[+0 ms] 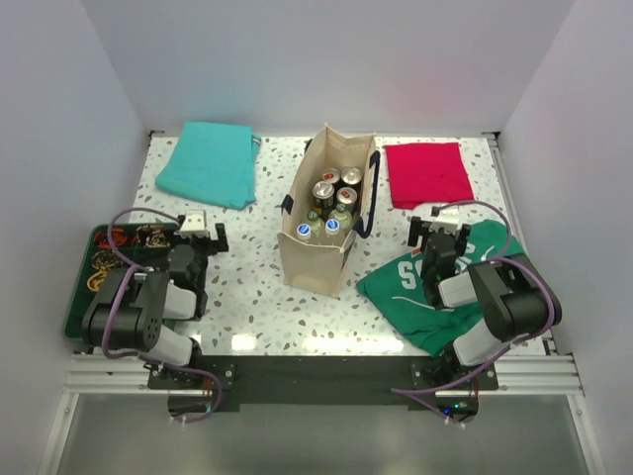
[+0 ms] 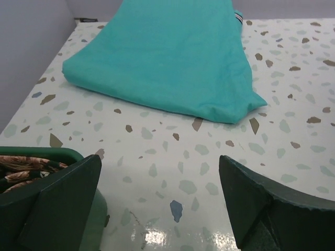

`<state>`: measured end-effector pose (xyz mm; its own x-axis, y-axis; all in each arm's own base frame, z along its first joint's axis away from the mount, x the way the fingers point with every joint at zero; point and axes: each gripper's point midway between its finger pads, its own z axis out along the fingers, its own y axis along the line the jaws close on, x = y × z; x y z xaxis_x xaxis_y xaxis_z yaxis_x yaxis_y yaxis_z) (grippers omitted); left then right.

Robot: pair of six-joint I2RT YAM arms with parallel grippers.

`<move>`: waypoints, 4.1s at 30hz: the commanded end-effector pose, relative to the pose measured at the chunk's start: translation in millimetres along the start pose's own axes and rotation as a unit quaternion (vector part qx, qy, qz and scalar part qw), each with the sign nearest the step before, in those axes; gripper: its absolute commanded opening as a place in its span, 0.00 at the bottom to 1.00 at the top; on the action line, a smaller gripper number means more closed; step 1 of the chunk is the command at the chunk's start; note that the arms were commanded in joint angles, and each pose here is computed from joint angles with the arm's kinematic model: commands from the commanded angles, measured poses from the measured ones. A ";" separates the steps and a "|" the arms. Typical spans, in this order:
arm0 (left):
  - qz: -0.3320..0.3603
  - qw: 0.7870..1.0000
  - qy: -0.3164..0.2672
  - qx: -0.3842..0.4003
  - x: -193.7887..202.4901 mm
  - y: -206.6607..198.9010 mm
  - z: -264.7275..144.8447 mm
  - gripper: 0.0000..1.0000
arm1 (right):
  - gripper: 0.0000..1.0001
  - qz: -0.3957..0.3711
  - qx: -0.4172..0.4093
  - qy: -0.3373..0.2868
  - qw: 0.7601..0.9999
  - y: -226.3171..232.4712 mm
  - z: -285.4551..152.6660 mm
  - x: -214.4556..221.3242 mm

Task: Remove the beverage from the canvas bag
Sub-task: Take out the drink from the canvas bag.

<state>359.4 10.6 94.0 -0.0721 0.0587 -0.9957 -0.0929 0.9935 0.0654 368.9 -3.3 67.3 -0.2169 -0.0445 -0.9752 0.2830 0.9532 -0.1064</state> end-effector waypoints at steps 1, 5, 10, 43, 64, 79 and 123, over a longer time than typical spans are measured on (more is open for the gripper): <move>-0.022 0.998 -0.049 -0.036 -36.3 12.9 -2.0 1.00 | 0.98 0.032 -0.004 -0.046 0.998 -0.5 -2.4 -27.5; -0.058 0.997 -0.022 -0.037 -52.8 11.7 -3.4 1.00 | 0.98 0.048 -0.006 -0.084 0.995 -3.0 -15.4 -42.9; -0.086 0.995 -0.051 0.018 -82.8 -6.4 -11.3 1.00 | 0.98 0.042 0.030 -0.023 0.998 -11.1 -20.8 -56.8; -0.202 0.955 0.056 0.209 -141.2 -78.0 -31.6 1.00 | 0.98 0.184 -0.360 0.106 0.908 107.1 -121.8 -146.3; -0.145 0.940 0.143 0.275 -196.7 -137.8 -45.0 1.00 | 0.98 0.112 -0.283 0.145 0.941 81.7 -107.7 -202.1; -0.099 0.932 0.154 0.313 -237.5 -134.1 -84.7 1.00 | 0.98 0.094 -0.302 0.159 0.935 80.8 -119.8 -214.2; -0.050 0.879 0.147 0.450 -264.3 -178.4 -107.2 1.00 | 0.65 0.121 -0.534 0.291 0.785 163.0 -188.8 -176.5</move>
<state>290.8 -184.4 323.1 -0.4529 0.0777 -0.8882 0.6489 0.7119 -0.2686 283.0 210.9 258.6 -0.7542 0.0612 -0.6538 -0.4602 0.6611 0.5926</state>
